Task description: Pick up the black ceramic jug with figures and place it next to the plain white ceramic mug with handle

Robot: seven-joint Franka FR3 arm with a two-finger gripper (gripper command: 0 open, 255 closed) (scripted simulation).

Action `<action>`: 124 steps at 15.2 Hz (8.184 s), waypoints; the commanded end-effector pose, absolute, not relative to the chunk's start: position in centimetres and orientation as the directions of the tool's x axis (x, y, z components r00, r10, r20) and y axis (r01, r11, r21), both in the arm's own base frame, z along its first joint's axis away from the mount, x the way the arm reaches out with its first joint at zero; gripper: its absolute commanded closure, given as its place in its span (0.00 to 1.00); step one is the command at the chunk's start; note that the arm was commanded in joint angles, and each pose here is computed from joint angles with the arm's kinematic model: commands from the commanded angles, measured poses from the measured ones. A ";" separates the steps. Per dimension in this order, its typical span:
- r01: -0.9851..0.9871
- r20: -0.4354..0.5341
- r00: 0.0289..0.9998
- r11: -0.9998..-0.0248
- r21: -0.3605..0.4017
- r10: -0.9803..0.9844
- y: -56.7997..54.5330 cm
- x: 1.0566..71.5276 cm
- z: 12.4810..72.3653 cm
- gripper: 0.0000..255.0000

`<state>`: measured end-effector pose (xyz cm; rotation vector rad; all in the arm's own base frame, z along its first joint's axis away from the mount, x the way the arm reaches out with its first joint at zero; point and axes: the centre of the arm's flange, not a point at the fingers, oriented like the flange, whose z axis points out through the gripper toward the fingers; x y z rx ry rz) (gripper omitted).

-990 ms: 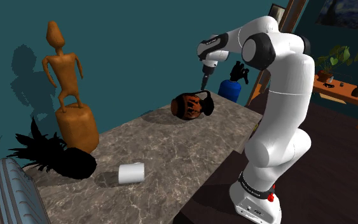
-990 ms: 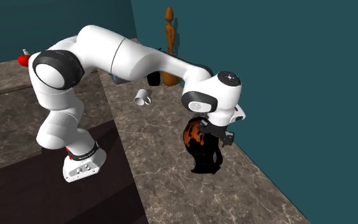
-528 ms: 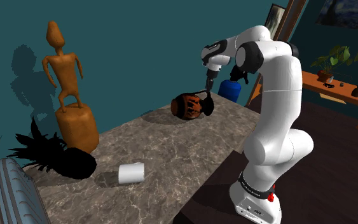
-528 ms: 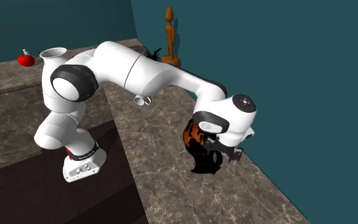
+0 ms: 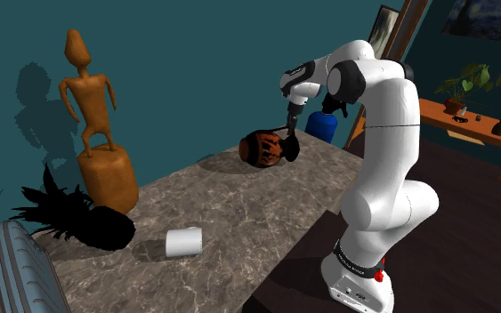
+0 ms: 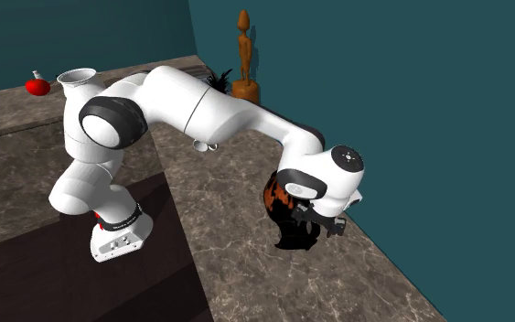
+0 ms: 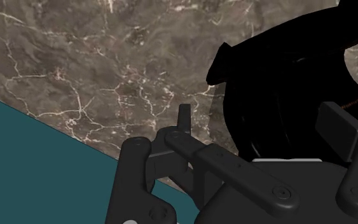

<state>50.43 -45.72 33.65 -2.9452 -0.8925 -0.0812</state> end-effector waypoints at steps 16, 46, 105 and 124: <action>0.556 0.069 0.831 -0.830 -0.045 0.553 -45.7 50.4 34.1 1.00; 0.556 0.069 0.831 -0.830 -0.045 0.553 -45.7 50.4 50.0 1.00; 0.556 0.069 0.831 -0.830 -0.045 0.553 4.7 60.8 60.6 1.00; 0.556 0.069 0.831 -0.830 -0.045 0.553 20.1 63.9 57.1 1.00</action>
